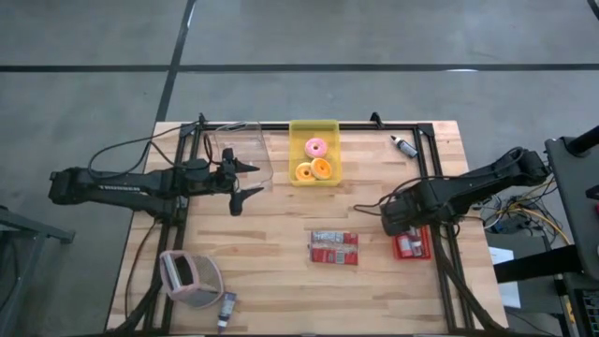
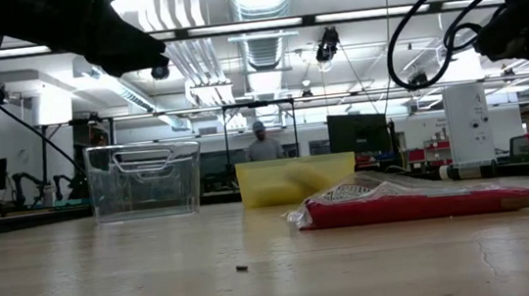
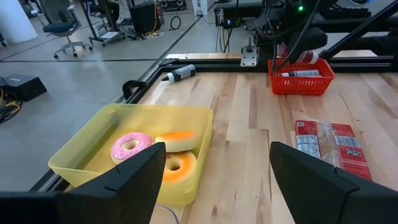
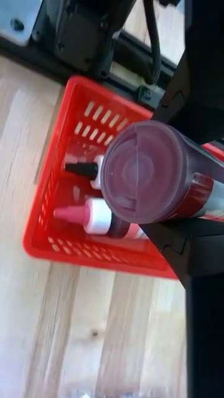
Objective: Pick & Place Food Item
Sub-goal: Put the red food coloring bottle into the red bin
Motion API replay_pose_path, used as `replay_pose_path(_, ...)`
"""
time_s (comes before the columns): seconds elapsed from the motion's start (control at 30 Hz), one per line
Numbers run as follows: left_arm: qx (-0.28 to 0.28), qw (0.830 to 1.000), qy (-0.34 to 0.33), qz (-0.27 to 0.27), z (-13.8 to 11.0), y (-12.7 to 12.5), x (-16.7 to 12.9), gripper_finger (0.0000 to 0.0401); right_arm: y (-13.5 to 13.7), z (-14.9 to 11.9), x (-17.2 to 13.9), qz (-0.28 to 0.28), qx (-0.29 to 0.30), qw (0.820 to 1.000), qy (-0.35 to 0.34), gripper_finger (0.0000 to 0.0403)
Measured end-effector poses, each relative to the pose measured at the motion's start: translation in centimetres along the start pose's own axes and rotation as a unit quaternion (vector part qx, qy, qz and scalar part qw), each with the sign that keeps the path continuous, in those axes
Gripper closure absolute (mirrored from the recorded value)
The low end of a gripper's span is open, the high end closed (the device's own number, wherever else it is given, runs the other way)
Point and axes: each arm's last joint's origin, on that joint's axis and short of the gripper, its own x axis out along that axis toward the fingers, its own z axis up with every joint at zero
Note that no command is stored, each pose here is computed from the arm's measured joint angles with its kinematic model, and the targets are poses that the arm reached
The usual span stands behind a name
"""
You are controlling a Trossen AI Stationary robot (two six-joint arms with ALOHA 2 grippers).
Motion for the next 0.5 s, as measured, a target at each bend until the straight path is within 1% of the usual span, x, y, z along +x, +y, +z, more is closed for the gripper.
replay_pose_path(0.23, 0.000, 1.000, 0.000, 0.000, 0.0, 0.0, 0.0, 0.0110, 0.4, 0.1, 1.2, 0.025, -0.015, 1.000, -0.001, 0.0259)
replay_pose_path(0.5, 0.000, 1.000, 0.000, -0.001, 0.0, 0.0, 0.0, 0.0110, 0.0, 0.2, 2.3, 0.013, -0.008, 1.000, -0.001, 0.0259)
